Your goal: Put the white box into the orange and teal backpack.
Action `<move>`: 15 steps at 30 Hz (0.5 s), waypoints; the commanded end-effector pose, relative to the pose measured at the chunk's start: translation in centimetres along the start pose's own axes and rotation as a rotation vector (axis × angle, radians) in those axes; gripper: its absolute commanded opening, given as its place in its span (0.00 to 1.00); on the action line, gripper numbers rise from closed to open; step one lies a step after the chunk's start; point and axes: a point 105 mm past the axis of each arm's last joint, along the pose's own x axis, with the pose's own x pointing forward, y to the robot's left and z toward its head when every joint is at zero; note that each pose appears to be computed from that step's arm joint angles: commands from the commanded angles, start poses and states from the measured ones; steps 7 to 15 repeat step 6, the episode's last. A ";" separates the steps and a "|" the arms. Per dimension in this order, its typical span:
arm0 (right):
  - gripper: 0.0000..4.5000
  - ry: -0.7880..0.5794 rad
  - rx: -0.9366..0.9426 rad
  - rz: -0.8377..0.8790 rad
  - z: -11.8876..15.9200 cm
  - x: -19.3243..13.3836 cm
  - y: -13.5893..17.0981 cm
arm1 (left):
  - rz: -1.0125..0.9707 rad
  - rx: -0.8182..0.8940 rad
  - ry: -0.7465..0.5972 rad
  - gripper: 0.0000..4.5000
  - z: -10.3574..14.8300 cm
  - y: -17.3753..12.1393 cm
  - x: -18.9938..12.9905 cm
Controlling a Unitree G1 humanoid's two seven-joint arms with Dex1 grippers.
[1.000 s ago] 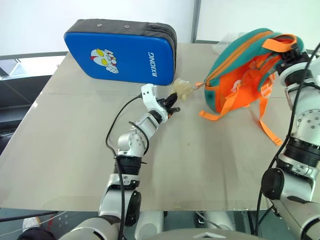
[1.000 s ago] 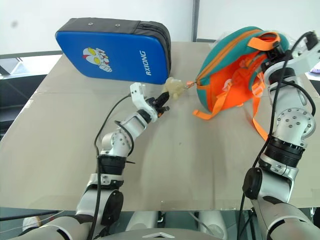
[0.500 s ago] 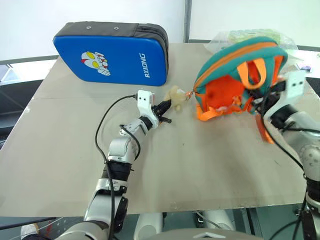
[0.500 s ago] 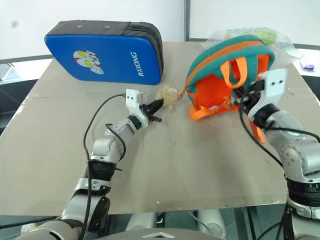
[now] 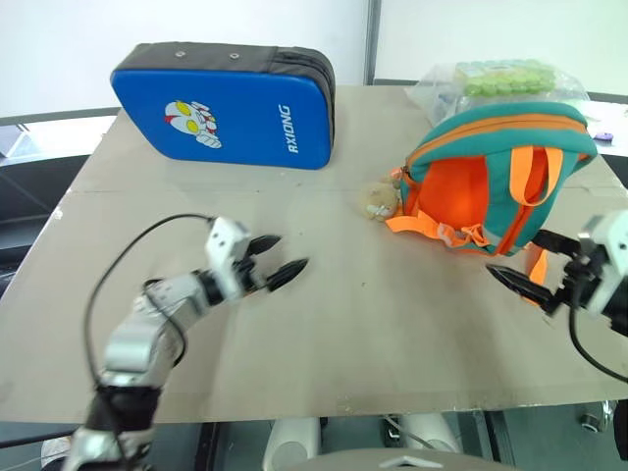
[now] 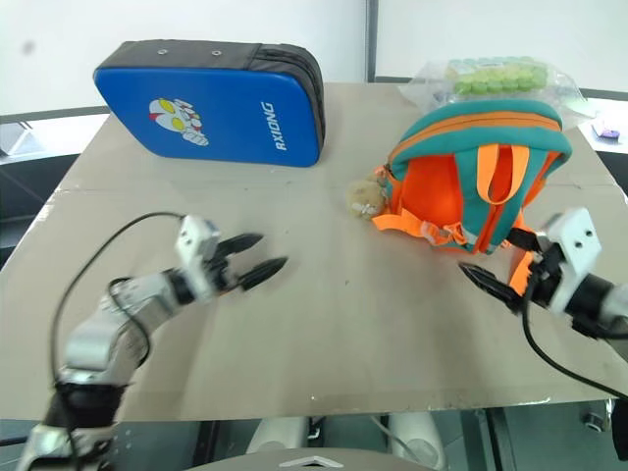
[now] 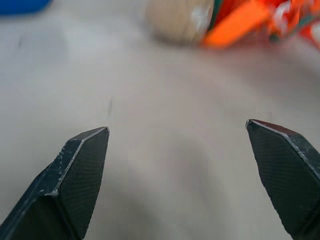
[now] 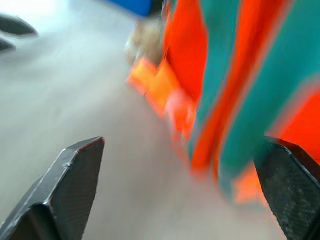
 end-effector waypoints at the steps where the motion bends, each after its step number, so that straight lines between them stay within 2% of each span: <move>1: 1.00 0.000 -0.056 -0.012 -0.1 -1.9 0.2 | 0.005 0.060 0.003 0.99 0.5 -0.3 -2.9; 6: 1.00 0.018 -0.008 -0.010 -1.7 -2.6 0.8 | 0.060 -0.008 0.049 0.99 -1.0 0.0 -5.7; 15: 1.00 0.018 -0.008 -0.010 -1.7 -2.6 0.8 | 0.060 -0.008 0.049 0.99 -1.0 0.0 -5.7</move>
